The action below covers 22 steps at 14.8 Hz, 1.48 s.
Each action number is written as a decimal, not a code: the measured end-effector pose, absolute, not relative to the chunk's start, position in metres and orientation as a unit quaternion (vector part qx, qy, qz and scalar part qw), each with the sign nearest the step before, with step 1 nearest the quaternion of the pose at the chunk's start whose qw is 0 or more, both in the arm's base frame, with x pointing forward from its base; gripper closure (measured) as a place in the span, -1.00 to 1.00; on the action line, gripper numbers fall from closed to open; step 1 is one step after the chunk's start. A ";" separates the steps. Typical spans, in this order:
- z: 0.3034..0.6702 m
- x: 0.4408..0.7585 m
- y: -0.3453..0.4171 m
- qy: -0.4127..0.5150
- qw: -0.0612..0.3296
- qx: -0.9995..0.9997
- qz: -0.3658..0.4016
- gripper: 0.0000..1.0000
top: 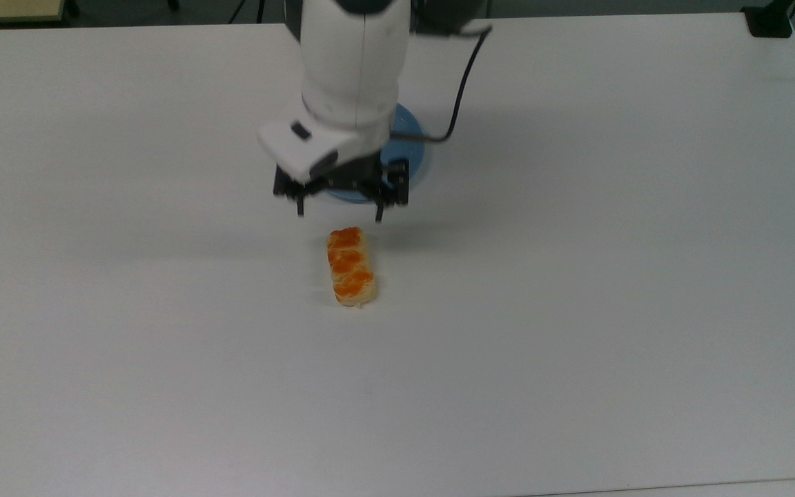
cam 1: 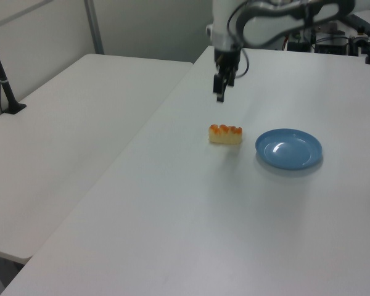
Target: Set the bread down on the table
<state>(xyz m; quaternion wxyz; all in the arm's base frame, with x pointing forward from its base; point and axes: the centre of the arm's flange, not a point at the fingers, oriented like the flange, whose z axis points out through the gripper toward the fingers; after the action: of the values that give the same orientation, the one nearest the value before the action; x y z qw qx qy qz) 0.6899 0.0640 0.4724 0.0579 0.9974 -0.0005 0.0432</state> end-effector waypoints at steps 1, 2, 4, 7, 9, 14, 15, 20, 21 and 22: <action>0.508 0.671 0.060 -0.006 0.061 0.998 0.032 -1.00; 0.530 0.657 0.058 -0.008 0.062 0.998 0.030 -1.00; 0.570 0.627 0.055 -0.011 0.062 0.997 0.036 -1.00; 0.604 0.580 0.053 -0.011 0.061 0.997 0.036 -1.00; 0.613 0.559 0.053 -0.012 0.058 0.998 0.022 -1.00; 0.612 0.550 0.054 -0.013 0.048 0.999 0.012 -1.00; 0.612 0.550 0.055 -0.013 0.045 0.999 0.011 -1.00; 0.612 0.550 0.055 -0.014 0.042 0.999 0.011 -1.00; 0.612 0.550 0.055 -0.014 0.042 0.999 0.011 -1.00; 0.612 0.550 0.055 -0.014 0.042 0.999 0.011 -1.00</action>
<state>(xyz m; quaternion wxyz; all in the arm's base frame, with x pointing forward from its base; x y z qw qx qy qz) 0.5496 0.0552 0.6120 0.0420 0.9990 -0.0136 0.0106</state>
